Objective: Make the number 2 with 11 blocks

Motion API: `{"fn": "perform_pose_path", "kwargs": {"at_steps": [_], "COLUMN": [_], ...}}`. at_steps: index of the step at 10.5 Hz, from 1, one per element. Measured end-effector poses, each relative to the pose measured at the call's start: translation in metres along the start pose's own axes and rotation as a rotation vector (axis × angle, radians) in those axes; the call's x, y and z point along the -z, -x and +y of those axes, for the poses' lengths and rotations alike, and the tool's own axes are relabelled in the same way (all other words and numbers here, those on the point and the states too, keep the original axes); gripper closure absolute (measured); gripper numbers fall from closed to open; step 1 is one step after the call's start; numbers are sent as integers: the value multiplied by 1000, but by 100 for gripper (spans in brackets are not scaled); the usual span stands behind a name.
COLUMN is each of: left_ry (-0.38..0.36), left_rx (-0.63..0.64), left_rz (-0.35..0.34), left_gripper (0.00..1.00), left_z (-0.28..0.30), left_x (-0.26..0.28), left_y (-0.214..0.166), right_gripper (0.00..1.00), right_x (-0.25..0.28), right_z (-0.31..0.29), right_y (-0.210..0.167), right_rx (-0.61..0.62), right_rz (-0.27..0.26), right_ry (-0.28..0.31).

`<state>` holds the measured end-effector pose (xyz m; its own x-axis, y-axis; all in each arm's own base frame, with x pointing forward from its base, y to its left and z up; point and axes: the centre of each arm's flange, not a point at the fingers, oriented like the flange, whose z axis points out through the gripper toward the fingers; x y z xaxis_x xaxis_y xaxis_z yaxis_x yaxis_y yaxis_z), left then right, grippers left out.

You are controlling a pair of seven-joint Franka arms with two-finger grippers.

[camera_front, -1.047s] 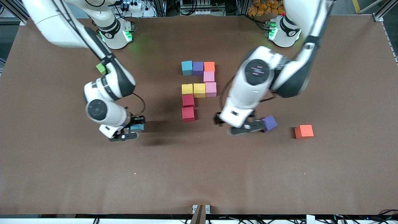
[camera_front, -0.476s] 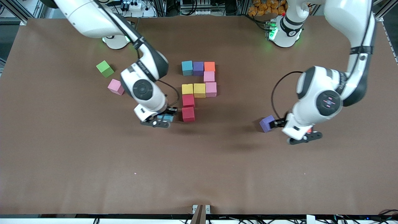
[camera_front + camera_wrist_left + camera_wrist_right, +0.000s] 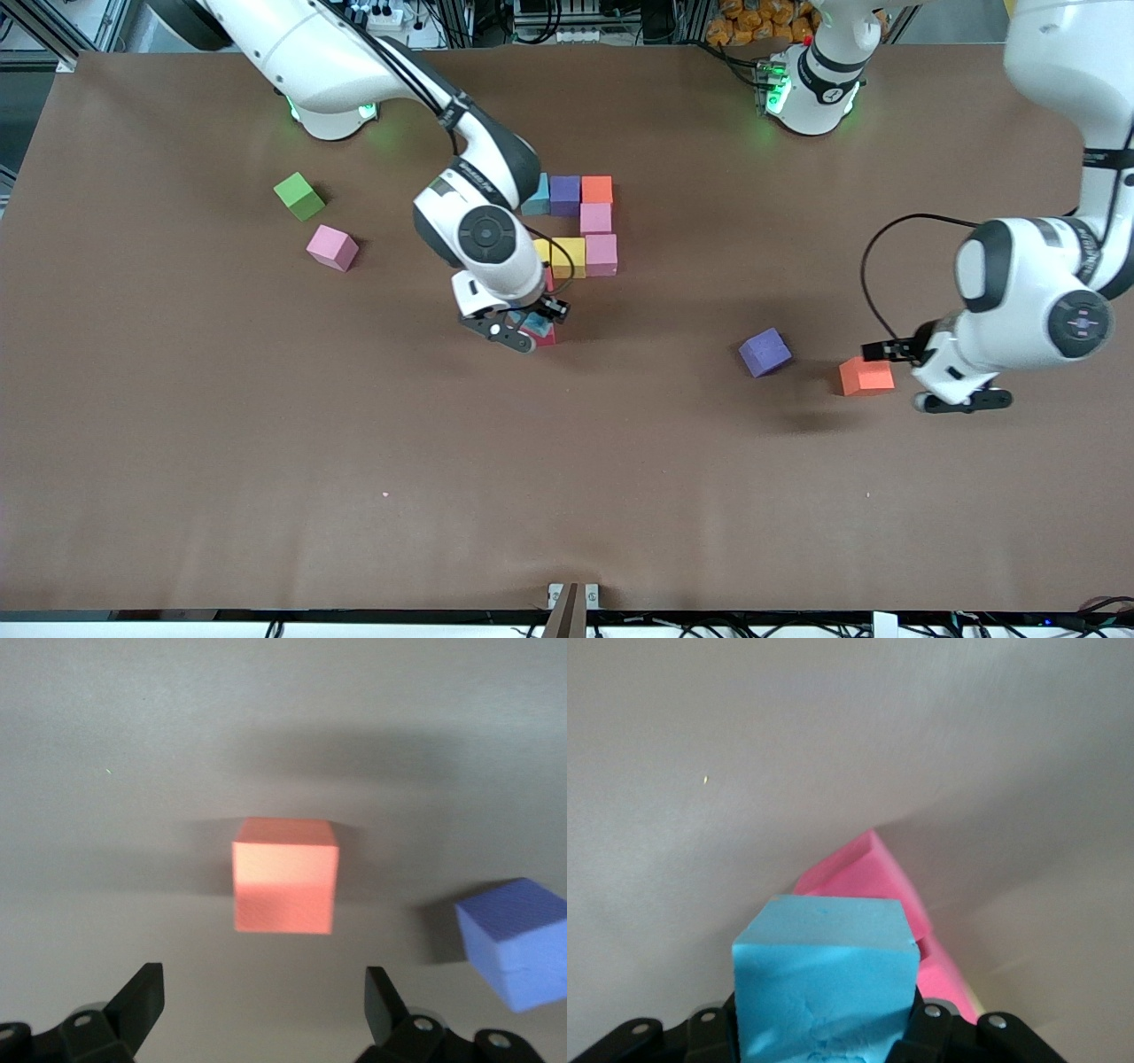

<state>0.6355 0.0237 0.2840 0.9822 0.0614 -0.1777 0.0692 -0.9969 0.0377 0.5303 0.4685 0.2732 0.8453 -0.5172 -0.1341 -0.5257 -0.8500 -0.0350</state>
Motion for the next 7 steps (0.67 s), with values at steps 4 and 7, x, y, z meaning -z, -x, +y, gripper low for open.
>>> {"fn": "perform_pose_path", "kwargs": {"at_steps": [4,7], "left_ry": [33,50], "left_rx": [28,41], "left_rz": [-17,-19], "left_gripper": [0,0], "left_z": [-10,-9], "left_x": [-50,-52], "left_y": [-11,-11], "right_gripper": [38,38], "right_x": [2,13], "right_z": [-20,-28], "right_y": [22,16], "right_rx": [-331,-587], "right_rz": [-5,-10], "right_ry": [-28,-75]}}
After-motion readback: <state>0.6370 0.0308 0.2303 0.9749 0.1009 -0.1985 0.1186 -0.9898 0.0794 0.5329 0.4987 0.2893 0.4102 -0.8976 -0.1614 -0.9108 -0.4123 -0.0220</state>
